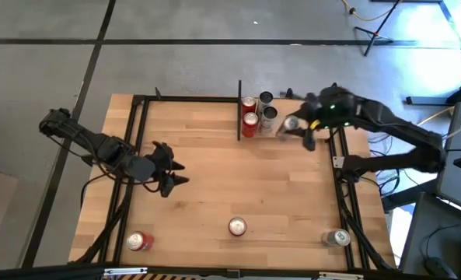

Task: Place canned beverage on shelf
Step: Put the top white-blue soda can on the shelf

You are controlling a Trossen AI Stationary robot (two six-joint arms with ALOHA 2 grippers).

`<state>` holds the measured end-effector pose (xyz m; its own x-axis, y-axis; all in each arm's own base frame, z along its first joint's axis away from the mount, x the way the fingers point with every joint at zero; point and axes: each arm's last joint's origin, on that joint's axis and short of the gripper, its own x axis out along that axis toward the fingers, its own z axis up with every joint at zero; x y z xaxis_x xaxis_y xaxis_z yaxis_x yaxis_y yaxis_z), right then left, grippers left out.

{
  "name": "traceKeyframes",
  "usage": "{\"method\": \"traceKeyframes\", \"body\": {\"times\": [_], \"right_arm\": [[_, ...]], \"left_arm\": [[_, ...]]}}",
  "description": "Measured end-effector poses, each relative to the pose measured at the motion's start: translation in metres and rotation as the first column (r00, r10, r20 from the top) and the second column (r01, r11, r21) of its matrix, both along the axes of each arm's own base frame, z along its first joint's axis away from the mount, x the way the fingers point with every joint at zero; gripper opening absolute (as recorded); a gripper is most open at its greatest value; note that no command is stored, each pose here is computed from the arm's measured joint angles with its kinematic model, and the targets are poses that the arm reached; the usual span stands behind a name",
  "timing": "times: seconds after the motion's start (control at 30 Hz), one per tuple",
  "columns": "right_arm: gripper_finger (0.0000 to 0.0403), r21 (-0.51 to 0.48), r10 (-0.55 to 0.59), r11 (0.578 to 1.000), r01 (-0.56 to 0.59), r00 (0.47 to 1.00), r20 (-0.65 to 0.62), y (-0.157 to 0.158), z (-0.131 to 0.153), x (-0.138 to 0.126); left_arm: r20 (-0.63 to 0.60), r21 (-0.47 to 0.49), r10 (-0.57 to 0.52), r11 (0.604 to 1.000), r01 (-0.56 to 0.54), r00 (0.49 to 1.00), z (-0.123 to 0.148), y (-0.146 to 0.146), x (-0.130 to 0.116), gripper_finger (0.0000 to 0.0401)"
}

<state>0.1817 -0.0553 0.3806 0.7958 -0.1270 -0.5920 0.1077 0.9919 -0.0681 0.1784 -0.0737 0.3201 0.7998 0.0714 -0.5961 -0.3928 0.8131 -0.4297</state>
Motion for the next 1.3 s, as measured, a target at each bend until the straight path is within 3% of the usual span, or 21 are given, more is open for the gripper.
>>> {"method": "traceKeyframes", "body": {"times": [0.13, 0.27, 0.4, 0.8, 1.0, 1.3], "right_arm": [[0.0204, -0.019, -0.083, 0.996, 0.084, 0.996, 0.011, -0.019, -0.009, -0.026], [0.0204, -0.029, -0.101, 0.995, 0.1, 0.994, -0.029, -0.04, -0.025, -0.034], [0.0204, 0.032, -0.055, 0.998, 0.056, 0.998, -0.017, -0.068, -0.044, -0.033], [0.0204, 0.069, -0.107, 0.991, 0.111, 0.992, -0.06, -0.142, -0.089, -0.023], [0.0204, 0.079, -0.091, 0.992, 0.096, 0.994, -0.068, -0.158, -0.105, -0.013], [0.0204, 0.079, -0.09, 0.992, 0.095, 0.994, -0.061, -0.169, -0.116, -0.005]], "left_arm": [[0.045, -0.004, 0.052, 0.999, -0.052, 0.998, 0.003, 0.005, 0.005, 0.0253], [0.074, -0.02, 0.106, 0.994, -0.104, 0.992, 0.006, 0.014, 0.01, 0.0253], [0.088, -0.025, 0.158, 0.987, -0.156, 0.984, 0.007, 0.024, 0.013, 0.0253], [0.088, -0.013, 0.289, 0.957, -0.289, 0.953, 0.007, 0.052, 0.019, 0.0253], [0.087, 0.025, 0.335, 0.941, -0.338, 0.938, 0.007, 0.065, 0.019, 0.0253], [0.1, -0.017, 0.392, 0.92, -0.392, 0.915, 0.008, 0.078, 0.021, 0.0253]]}}
